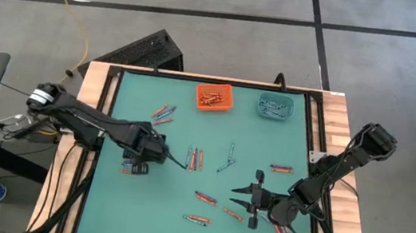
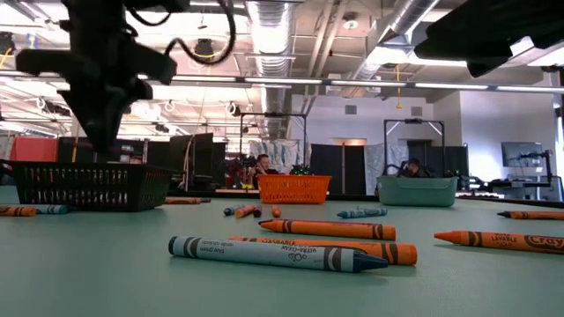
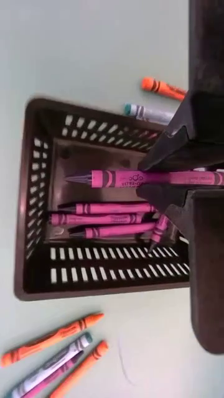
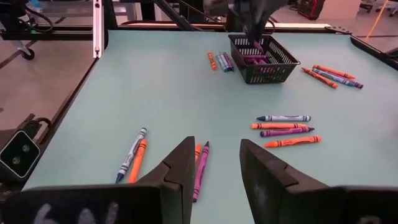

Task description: Sort crayons

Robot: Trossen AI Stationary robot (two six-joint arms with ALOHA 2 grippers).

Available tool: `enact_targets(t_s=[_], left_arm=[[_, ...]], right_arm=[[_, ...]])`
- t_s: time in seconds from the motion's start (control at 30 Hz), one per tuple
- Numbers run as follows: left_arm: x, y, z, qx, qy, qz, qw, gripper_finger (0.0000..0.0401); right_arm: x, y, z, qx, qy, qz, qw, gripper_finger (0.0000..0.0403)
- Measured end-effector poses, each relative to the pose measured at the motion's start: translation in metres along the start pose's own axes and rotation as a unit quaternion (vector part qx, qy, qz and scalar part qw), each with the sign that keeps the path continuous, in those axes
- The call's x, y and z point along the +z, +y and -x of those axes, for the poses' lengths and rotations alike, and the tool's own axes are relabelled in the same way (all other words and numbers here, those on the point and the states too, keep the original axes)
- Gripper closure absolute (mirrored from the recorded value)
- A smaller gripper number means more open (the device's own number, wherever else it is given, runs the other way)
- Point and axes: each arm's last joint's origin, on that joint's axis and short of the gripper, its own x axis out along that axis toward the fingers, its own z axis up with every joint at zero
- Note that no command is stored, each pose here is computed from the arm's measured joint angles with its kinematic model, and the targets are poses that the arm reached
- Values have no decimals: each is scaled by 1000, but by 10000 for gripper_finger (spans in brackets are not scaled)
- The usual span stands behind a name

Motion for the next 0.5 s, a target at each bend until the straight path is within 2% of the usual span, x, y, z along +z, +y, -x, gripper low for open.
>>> enact_targets(t_s=[0.33,0.5], left_arm=[[2,3,-18,21,58,4,998,386],[1,7,-15,35,58,11,998,352]], right_arm=[[0,0,0,1,0,-1,1000,274],[0,0,0,1,0,-1,1000,274]])
